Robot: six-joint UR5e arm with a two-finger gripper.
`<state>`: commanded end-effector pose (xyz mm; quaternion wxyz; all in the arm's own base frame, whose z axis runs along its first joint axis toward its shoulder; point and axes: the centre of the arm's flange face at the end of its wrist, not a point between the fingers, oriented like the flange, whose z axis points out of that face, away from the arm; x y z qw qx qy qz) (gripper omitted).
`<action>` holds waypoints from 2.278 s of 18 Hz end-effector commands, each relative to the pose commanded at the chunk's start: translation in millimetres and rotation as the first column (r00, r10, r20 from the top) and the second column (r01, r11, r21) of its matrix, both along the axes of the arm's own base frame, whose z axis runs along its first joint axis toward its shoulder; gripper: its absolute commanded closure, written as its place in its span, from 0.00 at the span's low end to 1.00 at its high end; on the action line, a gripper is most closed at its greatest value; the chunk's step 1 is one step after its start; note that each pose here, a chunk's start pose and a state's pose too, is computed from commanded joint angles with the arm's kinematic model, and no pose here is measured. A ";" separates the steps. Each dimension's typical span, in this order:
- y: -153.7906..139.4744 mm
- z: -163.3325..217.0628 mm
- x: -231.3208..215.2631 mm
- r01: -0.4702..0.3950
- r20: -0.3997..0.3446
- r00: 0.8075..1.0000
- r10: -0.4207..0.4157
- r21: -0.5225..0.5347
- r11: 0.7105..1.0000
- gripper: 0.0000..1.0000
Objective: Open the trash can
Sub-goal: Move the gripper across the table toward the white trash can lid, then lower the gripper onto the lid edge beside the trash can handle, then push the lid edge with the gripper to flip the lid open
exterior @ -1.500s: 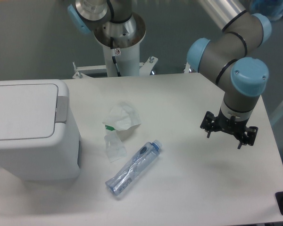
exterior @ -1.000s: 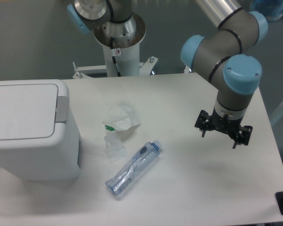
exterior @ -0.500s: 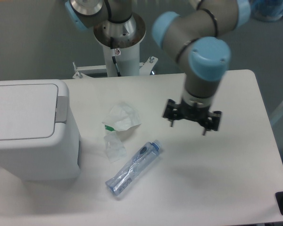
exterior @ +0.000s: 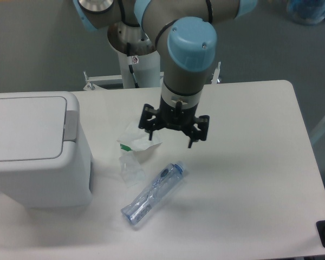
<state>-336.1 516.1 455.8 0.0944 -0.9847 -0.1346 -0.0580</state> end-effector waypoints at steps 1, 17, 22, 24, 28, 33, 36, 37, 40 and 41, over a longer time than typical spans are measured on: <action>3.8 3.5 9.4 0.012 -0.003 1.000 -0.012 0.003 1.000 0.00; 13.9 55.3 72.3 -0.113 0.139 0.987 0.087 0.199 0.973 0.00; 16.0 36.7 85.9 -0.093 0.143 0.988 0.062 0.225 0.970 0.00; 15.2 33.8 86.7 -0.093 0.145 0.988 0.061 0.222 0.971 0.00; 15.3 30.8 86.6 -0.093 0.148 0.987 0.062 0.218 0.971 0.00; 15.4 26.0 87.4 -0.093 0.152 0.986 0.062 0.210 0.973 0.00; 16.1 23.2 91.3 -0.086 0.152 0.987 0.055 0.207 0.974 0.00; 16.5 22.7 90.7 -0.086 0.150 0.987 0.055 0.208 0.974 0.00; 18.7 18.7 89.7 -0.085 0.152 0.987 0.055 0.203 0.975 0.00; 19.4 16.9 89.1 -0.086 0.154 0.987 0.055 0.201 0.976 0.00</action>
